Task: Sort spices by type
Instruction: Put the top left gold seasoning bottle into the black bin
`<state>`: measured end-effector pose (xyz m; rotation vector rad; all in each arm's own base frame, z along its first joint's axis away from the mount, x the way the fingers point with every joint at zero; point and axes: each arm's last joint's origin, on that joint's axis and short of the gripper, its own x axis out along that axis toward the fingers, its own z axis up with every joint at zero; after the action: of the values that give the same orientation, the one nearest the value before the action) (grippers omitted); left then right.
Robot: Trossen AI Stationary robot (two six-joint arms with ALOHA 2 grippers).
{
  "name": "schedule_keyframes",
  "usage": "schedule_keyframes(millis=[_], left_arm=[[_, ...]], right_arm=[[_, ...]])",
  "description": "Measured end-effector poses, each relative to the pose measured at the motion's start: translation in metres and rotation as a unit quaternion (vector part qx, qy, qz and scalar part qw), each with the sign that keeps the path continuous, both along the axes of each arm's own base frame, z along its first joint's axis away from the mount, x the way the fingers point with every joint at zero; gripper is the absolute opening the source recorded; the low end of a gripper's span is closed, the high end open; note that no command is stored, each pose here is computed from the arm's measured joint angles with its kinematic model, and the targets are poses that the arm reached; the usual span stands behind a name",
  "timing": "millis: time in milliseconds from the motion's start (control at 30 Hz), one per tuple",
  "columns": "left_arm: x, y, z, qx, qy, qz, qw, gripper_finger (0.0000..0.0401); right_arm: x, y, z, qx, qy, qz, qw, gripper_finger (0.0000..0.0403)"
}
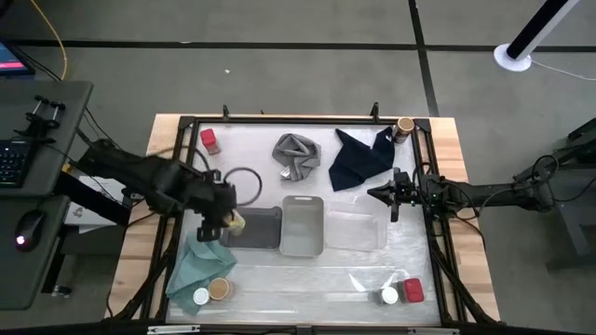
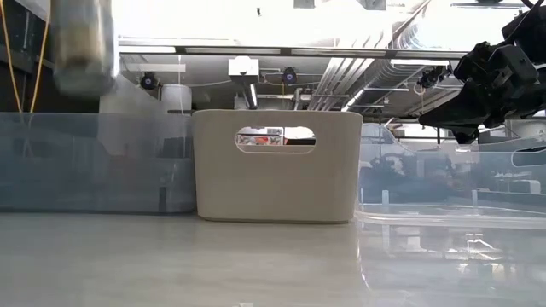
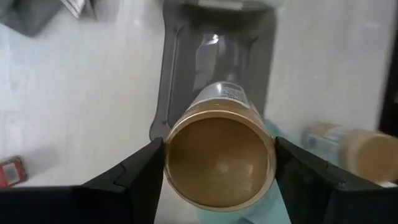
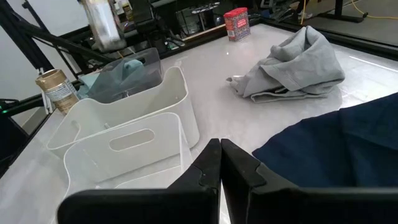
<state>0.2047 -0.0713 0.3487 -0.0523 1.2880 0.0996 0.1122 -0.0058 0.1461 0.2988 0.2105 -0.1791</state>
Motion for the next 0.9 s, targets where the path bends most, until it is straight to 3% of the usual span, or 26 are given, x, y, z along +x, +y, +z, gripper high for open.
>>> schedule_keyframes(millis=[233, 433, 600, 900], left_arm=[[0.002, 0.004, -0.063, 0.037, 0.060, 0.006, 0.998, 0.0238], [-0.003, 0.008, -0.099, 0.051, 0.095, -0.011, 0.994, 0.0238], [-0.002, 0.008, -0.105, 0.049, 0.086, -0.015, 0.995, 0.0248], [0.005, 0.007, -0.095, 0.045, 0.058, -0.050, 0.996, 0.0303]], right_arm=[[0.000, 0.000, 0.000, 0.000, 0.000, 0.000, 1.000, 0.0001], [0.000, 0.000, 0.000, 0.000, 0.000, 0.000, 1.000, 0.0001], [0.000, 0.000, 0.000, 0.000, 0.000, 0.000, 1.000, 0.0001], [0.000, 0.000, 0.000, 0.000, 0.000, 0.000, 1.000, 0.0001]])
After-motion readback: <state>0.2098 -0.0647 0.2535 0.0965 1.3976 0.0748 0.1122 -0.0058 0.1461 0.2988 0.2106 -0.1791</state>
